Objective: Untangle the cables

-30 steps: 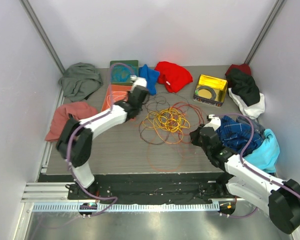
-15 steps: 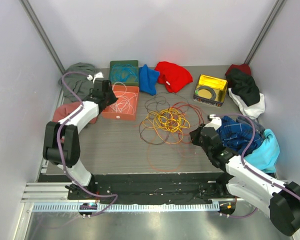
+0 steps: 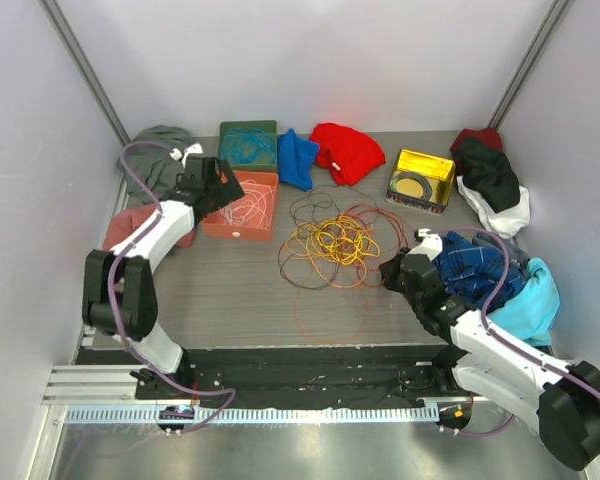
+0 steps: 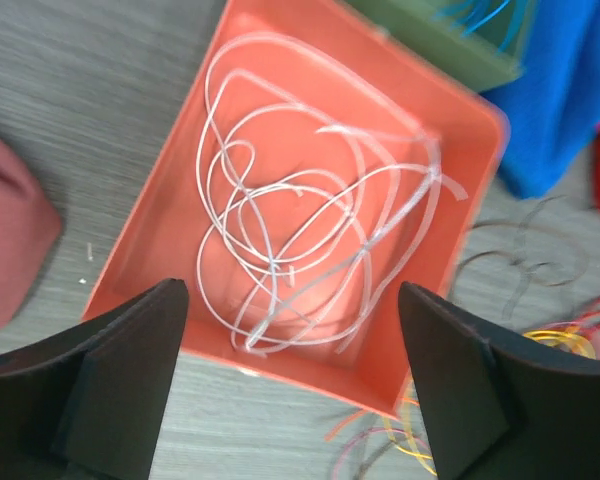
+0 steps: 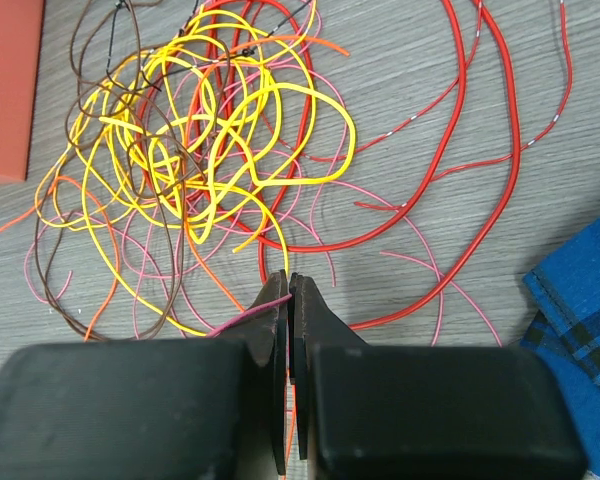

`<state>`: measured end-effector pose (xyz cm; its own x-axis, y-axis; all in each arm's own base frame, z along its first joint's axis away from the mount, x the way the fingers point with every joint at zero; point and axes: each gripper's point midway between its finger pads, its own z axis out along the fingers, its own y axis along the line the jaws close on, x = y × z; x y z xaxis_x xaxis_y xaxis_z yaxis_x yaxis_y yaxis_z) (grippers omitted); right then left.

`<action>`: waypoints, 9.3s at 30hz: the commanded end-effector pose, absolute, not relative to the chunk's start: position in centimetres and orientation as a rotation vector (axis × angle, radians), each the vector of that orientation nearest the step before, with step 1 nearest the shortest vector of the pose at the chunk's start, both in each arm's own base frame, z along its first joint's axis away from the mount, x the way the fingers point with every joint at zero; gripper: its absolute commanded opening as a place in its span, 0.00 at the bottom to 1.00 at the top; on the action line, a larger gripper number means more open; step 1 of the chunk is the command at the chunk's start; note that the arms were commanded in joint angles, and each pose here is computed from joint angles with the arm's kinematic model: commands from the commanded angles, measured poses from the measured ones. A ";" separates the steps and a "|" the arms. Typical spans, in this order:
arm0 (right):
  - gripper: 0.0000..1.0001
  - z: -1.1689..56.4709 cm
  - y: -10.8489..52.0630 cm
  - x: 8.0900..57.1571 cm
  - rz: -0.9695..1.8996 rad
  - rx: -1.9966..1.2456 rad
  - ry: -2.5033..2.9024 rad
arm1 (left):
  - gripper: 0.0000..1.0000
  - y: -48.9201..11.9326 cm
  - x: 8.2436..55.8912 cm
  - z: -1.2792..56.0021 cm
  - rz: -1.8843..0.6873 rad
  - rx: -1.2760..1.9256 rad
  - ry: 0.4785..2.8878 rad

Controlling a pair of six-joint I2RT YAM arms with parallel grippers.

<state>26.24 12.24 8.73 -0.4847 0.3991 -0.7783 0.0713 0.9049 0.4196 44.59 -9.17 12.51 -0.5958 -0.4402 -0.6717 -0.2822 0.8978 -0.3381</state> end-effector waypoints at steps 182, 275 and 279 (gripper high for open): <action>0.01 49.2 17.8 25.6 0.862 0.067 1.575 | 1.00 -30.5 27.2 26.0 -1.005 0.130 1.514; 0.27 25.6 24.0 32.1 0.820 0.049 1.802 | 0.00 -34.9 27.2 59.6 -1.086 0.445 1.347; 0.01 24.3 21.6 32.0 0.703 0.127 1.834 | 0.00 -33.4 27.7 59.7 -1.008 0.410 1.348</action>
